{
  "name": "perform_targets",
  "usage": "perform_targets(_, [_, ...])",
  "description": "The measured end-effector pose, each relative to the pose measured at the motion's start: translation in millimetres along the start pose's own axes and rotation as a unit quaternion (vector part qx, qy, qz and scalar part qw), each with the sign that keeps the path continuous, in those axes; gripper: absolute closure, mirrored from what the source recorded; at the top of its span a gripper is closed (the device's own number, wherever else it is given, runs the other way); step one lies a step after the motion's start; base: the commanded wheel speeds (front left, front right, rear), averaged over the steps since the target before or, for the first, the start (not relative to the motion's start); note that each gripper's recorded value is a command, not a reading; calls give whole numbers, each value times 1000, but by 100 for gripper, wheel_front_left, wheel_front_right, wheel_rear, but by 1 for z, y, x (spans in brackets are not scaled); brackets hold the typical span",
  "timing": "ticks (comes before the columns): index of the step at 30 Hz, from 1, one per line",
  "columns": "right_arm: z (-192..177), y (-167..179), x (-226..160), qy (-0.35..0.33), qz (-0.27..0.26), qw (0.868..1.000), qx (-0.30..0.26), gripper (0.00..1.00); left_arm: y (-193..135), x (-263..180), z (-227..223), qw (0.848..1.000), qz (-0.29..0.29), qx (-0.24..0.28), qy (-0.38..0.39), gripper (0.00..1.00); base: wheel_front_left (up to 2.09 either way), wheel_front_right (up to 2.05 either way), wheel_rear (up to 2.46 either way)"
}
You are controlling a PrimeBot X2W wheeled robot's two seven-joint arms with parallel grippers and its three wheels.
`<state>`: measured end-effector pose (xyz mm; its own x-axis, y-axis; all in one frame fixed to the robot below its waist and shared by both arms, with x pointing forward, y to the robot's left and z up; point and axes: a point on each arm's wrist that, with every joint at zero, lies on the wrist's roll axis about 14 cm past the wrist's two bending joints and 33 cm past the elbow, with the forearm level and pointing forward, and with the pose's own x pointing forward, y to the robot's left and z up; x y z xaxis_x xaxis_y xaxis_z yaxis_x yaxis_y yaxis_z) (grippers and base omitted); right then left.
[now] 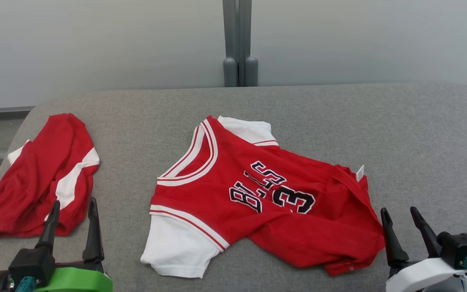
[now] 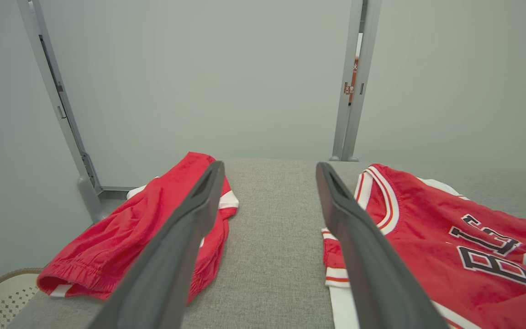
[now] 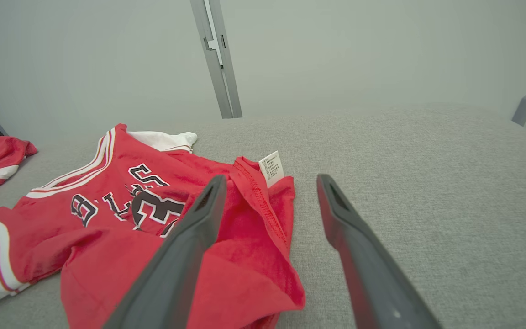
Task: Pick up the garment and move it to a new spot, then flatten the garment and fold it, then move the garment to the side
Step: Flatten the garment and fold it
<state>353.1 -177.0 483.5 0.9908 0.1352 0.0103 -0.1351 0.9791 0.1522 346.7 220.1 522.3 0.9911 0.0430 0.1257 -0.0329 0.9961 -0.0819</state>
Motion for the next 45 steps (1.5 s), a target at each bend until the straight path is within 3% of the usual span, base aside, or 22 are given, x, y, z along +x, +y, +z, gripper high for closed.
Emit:
perform_targets(14, [3,13,42,27,55,997,-56,0,5,-6,-9,1000,7,4,12,0,0,0,0])
perform_targets(21, [-30,8,60,116,63,988,-82,0,3,-6,-18,1000,3,0,25,0,0,0,0])
perform_targets(27, [-75,2,53,216,59,972,-75,0,1,-7,-26,999,0,-4,39,0,0,0,0])
perform_targets(28, [-78,2,53,222,60,970,-72,60,1,-6,-27,999,-1,-4,40,0,0,0,0])
perform_targets(29, [-79,3,55,222,61,971,-71,97,2,-6,-27,999,0,-4,40,0,0,0,0])
perform_targets(35, [-59,-6,68,178,52,981,-61,100,2,-5,-29,999,0,-3,43,0,0,0,0])
perform_targets(45, [52,-36,133,31,26,996,-75,100,-8,2,-30,999,-12,-7,44,0,0,0,0])
